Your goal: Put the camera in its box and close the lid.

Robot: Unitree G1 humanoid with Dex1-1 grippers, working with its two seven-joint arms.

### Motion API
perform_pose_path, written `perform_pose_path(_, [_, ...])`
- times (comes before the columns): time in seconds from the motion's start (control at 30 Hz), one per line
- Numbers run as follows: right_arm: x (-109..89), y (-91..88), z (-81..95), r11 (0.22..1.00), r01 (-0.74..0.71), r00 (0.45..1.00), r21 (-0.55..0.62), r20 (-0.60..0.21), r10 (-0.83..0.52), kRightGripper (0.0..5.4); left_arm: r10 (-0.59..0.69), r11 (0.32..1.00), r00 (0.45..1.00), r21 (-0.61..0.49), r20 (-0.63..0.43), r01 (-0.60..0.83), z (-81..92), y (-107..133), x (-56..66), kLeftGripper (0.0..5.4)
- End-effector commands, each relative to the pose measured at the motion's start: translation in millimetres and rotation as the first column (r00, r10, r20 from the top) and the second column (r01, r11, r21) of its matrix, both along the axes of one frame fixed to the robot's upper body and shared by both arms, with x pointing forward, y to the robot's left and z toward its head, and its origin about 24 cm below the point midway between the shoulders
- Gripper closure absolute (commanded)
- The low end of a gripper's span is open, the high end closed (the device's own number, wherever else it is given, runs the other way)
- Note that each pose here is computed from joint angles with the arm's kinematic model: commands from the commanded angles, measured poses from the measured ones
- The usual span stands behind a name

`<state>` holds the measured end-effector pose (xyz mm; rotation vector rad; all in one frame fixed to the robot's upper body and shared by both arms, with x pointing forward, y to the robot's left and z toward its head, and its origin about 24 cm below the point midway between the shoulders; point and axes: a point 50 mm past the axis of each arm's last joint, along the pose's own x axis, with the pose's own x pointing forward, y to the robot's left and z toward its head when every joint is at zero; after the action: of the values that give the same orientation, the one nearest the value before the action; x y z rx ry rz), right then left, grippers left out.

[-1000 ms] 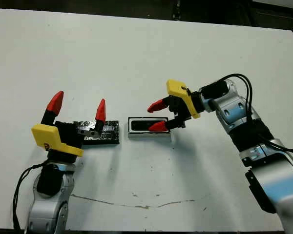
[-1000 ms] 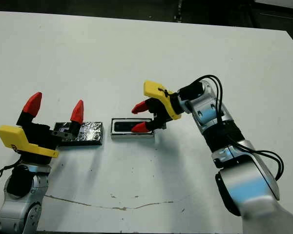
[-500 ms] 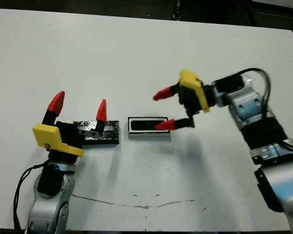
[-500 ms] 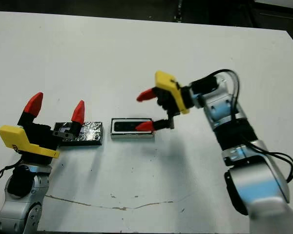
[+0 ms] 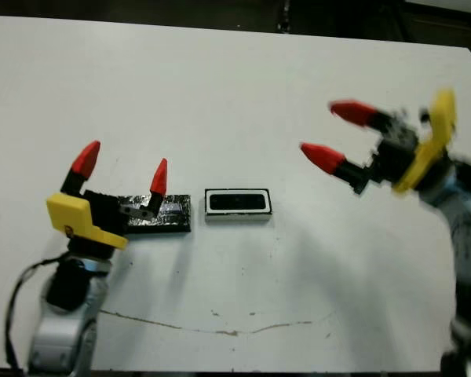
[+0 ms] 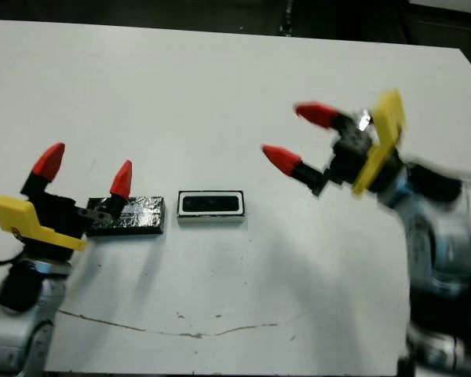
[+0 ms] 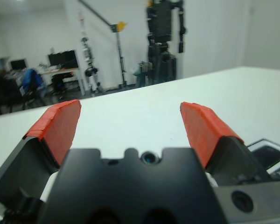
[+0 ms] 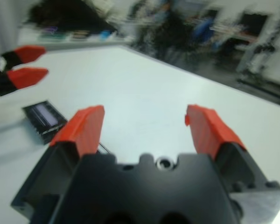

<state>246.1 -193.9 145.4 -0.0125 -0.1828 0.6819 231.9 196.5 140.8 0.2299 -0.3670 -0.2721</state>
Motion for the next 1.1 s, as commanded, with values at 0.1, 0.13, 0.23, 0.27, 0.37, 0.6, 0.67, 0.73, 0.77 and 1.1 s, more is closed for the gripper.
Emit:
perform_pose_path(0.1, [-26.4,-3.8,-27.7,0.973,0.191,0.982,0.13,-0.013,-0.191,1.89,-0.04,0.982,0.999,0.183,0.007,0.039,21.4,20,10.7,0.0])
perform_pose_path(0.13, [-29.2,-4.4,-31.1,0.966,0.227,0.974,0.122,-0.026,-0.226,2.04,-0.054,0.972,0.999,0.231,0.009,0.05,26.5,24,13.1,0.0])
perform_pose_path(0.23, [-31.8,-7.7,-37.2,0.954,0.287,0.958,0.087,-0.035,-0.285,2.49,-0.112,0.92,0.994,0.376,-0.014,0.109,42.1,32,19.7,0.0])
perform_pose_path(0.27, [-31.4,-7.9,-38.6,0.952,0.292,0.956,0.09,-0.041,-0.29,2.63,-0.134,0.893,0.99,0.427,-0.045,0.141,47.4,34,21.9,0.0])
perform_pose_path(0.37, [-29.2,-6.3,-40.6,0.947,0.297,0.955,0.118,-0.057,-0.292,3.09,-0.202,0.784,0.967,0.566,-0.155,0.255,63.2,40,27.4,0.0])
perform_pose_path(0.6, [-24.7,-2.0,-42.6,0.94,0.301,0.954,0.158,-0.067,-0.294,4.19,-0.369,0.637,0.795,0.492,-0.481,0.593,80.1,46,45.7,0.0])
perform_pose_path(0.67, [-24.2,-1.3,-42.9,0.937,0.309,0.951,0.159,-0.078,-0.3,4.51,-0.429,0.59,0.725,0.441,-0.538,0.676,80.2,48,52.3,0.0])
perform_pose_path(0.73, [-23.8,-1.1,-43.1,0.937,0.312,0.95,0.159,-0.081,-0.303,4.77,-0.498,0.548,0.65,0.373,-0.574,0.749,77.8,48,58.8,0.0])
perform_pose_path(0.77, [-23.8,-1.1,-43.1,0.936,0.316,0.948,0.157,-0.082,-0.307,4.92,-0.538,0.53,0.607,0.326,-0.584,0.783,74.5,49,62.6,0.0])
perform_pose_path(1.1, [-23.8,-2.5,-44.0,0.93,0.335,0.941,0.153,-0.095,-0.323,5.39,-0.741,0.388,0.411,0.161,-0.531,0.908,56.2,41,64.8,0.0])
